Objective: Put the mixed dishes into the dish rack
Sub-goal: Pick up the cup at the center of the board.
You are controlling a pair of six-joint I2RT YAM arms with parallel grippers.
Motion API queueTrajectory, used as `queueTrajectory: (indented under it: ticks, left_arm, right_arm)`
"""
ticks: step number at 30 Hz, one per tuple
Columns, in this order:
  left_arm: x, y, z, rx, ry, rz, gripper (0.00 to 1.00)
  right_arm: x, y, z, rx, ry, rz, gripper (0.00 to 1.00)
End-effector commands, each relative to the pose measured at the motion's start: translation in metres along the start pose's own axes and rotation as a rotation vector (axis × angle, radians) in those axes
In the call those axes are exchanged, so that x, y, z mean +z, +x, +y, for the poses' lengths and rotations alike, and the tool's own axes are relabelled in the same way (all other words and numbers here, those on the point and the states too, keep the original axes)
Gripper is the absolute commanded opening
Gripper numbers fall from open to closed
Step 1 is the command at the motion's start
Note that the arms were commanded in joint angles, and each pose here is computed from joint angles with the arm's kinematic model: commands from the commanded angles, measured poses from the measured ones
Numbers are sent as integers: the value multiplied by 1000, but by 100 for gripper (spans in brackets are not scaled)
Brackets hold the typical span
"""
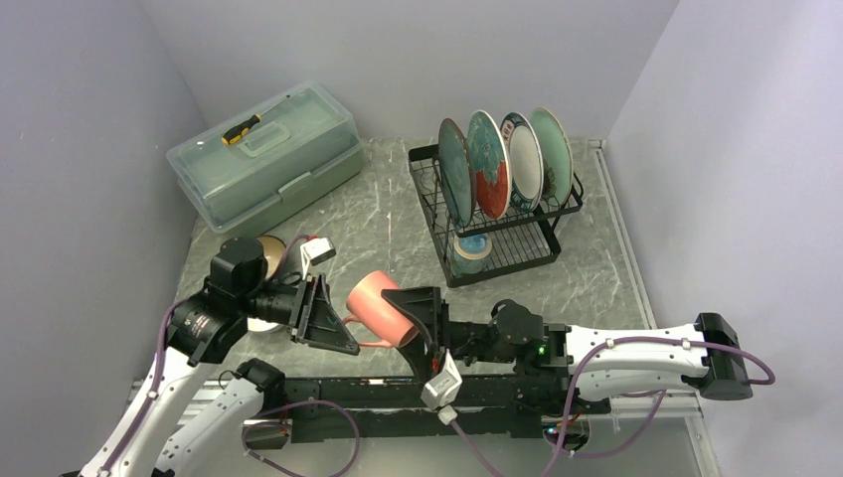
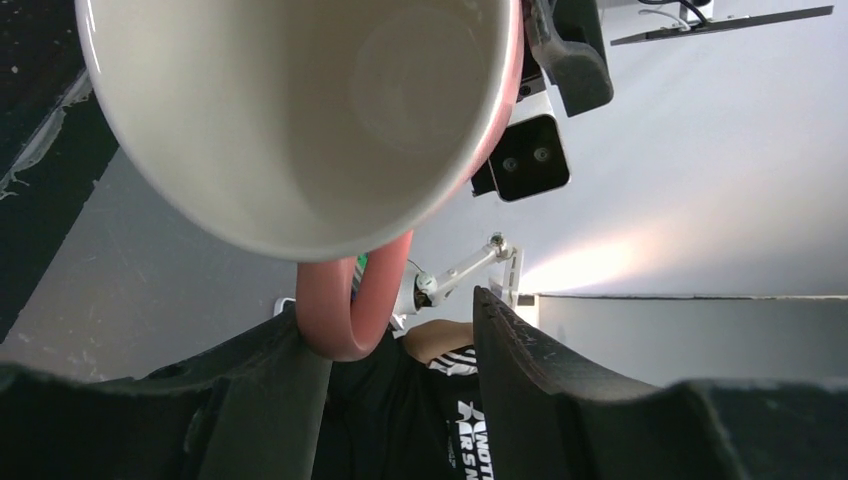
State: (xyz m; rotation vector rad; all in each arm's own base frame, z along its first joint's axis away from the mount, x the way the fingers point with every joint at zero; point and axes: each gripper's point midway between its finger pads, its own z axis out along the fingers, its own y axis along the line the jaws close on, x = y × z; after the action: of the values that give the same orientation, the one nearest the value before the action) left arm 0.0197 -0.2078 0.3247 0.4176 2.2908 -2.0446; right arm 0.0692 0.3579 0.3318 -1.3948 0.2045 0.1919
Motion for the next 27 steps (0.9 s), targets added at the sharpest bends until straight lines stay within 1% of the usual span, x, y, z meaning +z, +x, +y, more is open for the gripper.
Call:
queueTrajectory:
  ticks: [1,3,9,16,22,27]
  left_arm:
    - [-3,5,-4,69,-11,4,58]
    - [-4,6,-1,79,-26,1,59]
    - [-4,6,7,78,-73,-12,60]
    - [-5,5,6,105,-90,-19,61]
    - [-5,3,10,113,-102,-24,61]
    - [-3,0,18,110,-115,-32,61]
  right_arm:
    - [-8,-3,-64,22,181,39,23]
    - [-11,4,-66,47,191,82,22]
    - [-19,14,-70,103,206,149,19]
    - [-26,23,-61,185,195,199,17]
    - [-35,35,-37,319,164,262,16]
    - [-47,42,-17,498,148,324,13]
